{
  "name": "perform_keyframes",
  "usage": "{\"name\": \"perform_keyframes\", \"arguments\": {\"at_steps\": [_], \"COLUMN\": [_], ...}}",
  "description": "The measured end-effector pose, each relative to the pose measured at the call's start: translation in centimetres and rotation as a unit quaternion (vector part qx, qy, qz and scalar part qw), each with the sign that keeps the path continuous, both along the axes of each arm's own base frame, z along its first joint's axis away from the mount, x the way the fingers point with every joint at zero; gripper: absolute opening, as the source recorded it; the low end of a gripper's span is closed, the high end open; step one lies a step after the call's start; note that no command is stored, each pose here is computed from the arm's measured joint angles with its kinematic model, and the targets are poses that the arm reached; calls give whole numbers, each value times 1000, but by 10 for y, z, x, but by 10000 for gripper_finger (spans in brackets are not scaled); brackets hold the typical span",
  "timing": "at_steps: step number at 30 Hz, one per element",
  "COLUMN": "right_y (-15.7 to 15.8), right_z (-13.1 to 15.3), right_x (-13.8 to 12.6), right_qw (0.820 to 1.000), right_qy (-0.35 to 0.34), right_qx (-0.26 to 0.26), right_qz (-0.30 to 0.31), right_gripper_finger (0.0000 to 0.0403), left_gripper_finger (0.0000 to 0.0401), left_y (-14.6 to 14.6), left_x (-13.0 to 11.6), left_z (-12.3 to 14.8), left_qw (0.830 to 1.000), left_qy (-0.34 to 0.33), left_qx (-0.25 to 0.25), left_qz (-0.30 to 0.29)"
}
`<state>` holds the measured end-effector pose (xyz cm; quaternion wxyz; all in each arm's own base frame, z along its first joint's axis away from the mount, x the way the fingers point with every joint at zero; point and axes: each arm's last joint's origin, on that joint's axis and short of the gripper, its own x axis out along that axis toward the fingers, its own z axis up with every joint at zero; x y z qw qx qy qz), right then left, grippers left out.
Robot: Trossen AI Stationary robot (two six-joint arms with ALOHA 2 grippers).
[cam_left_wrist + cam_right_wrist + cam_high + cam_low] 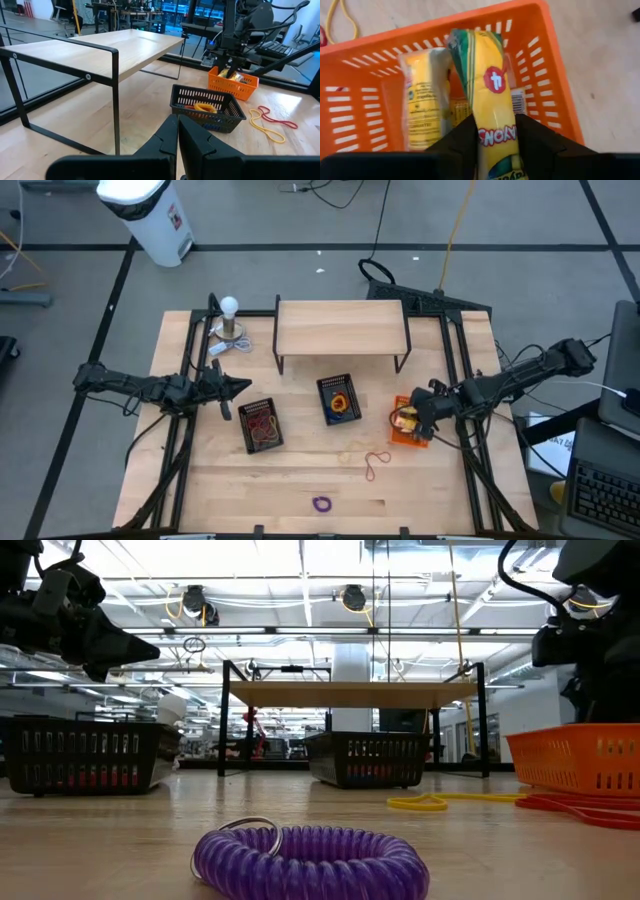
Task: Pick & Place Office Desk Supplies
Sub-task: Put the crayon box into the orange bin, then put the yellow rubber band into the left black bin
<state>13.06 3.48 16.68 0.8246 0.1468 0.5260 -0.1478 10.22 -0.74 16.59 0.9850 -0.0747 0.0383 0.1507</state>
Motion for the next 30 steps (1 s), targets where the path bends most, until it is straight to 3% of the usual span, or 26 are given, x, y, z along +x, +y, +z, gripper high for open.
{"name": "perform_keyframes", "arguments": {"at_steps": [8,16,20,24,27,30], "right_y": [-3,-3,-3,-5,-10,-12], "right_z": [1,24,46,66,80,93], "right_x": [0,-2,-2,-8,-19,-31], "right_qw": [1000,997,986,961,940,904], "right_qy": [-1,-58,-141,-246,-314,-393], "right_qx": [19,39,26,2,-31,-40], "right_qz": [-7,31,86,126,133,163], "right_gripper_finger": [202,228,217,191,154,101], "left_gripper_finger": [17,17,17,17,17,17], "left_y": [0,0,0,0,0,0], "left_x": [0,0,0,0,0,0], "left_z": [0,0,0,0,0,0], "left_qw": [1000,1000,1000,1000,1000,1000], "left_qy": [0,0,0,0,0,0], "left_qx": [-1,1,2,1,1,1], "left_qz": [-2,0,1,1,1,1]}}
